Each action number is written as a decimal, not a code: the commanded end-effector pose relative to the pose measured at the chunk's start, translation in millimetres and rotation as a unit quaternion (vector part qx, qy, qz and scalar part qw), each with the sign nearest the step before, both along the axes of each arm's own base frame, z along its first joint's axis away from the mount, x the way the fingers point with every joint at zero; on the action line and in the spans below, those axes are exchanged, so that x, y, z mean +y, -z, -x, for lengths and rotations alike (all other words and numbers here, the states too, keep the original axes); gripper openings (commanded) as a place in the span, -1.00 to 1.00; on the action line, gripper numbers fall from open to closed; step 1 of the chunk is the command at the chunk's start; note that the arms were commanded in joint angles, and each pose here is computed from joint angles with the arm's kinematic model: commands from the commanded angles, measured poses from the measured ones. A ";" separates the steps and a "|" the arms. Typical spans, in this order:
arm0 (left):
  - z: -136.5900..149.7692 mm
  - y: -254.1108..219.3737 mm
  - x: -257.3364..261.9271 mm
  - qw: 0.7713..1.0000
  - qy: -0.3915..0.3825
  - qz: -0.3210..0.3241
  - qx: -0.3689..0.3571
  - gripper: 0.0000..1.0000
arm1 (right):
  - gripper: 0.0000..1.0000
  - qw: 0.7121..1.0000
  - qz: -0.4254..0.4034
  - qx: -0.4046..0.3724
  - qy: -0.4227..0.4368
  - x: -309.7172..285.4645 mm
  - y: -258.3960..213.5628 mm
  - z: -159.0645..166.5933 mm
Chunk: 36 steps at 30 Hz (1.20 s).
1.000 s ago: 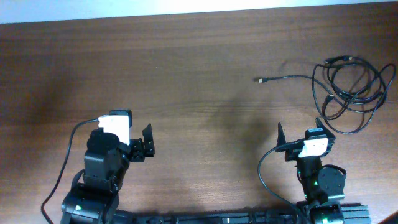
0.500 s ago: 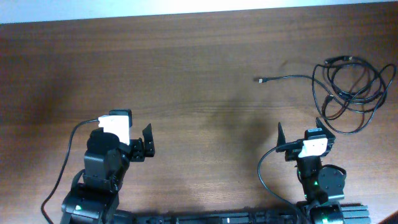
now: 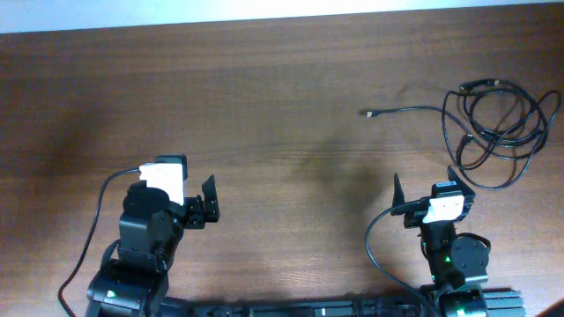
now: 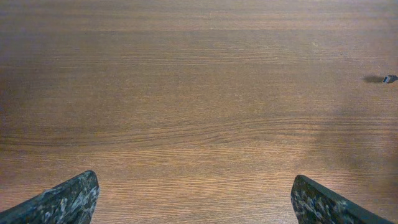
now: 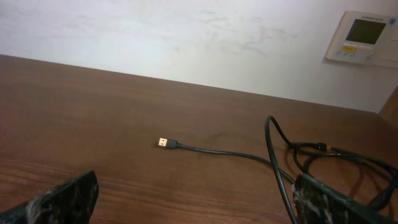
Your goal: Untangle cables
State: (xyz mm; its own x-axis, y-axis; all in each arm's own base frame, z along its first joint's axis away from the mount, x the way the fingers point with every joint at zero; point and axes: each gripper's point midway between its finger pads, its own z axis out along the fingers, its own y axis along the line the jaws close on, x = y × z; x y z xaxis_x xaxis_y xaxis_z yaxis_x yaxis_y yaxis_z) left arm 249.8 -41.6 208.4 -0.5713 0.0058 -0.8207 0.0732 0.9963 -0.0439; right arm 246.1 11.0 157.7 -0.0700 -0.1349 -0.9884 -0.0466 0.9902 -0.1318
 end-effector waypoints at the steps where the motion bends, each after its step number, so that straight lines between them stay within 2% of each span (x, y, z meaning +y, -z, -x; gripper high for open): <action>1: 0.3 1.5 2.1 1.000 -0.006 -0.002 0.000 0.98 | 0.97 1.000 0.000 0.002 0.000 0.0 2.2 0.4; 11: 5.4 2.2 5.5 1.000 -0.011 -0.004 -0.007 0.98 | 0.97 1.000 0.000 0.002 0.000 0.0 2.2 0.4; 19: 20.6 37.1 26.2 0.996 -0.047 0.013 -0.076 0.98 | 0.97 1.000 0.000 0.002 0.000 0.0 2.4 0.4; 26: 16.8 37.1 34.8 0.981 -0.066 0.032 -0.179 0.98 | 0.97 1.000 0.000 0.002 0.000 0.0 2.2 0.4; 34: 5.6 5.0 40.1 0.936 -0.068 0.058 -0.341 0.98 | 0.97 1.000 0.000 0.002 0.000 0.0 2.4 0.4; 36: 5.9 -2.8 38.5 0.928 -0.055 0.033 -0.366 0.98 | 0.97 1.000 0.000 0.002 0.000 0.0 2.2 0.4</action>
State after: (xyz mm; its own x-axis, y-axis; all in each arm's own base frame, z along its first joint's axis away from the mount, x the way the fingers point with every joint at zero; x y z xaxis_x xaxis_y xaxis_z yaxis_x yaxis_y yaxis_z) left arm 243.7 -0.1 208.9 0.1010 -0.1381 -0.9853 -0.0146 0.9900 -0.1402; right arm 246.1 10.9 158.1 -0.0685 -0.1355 -0.9884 -0.0461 0.9901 -0.1326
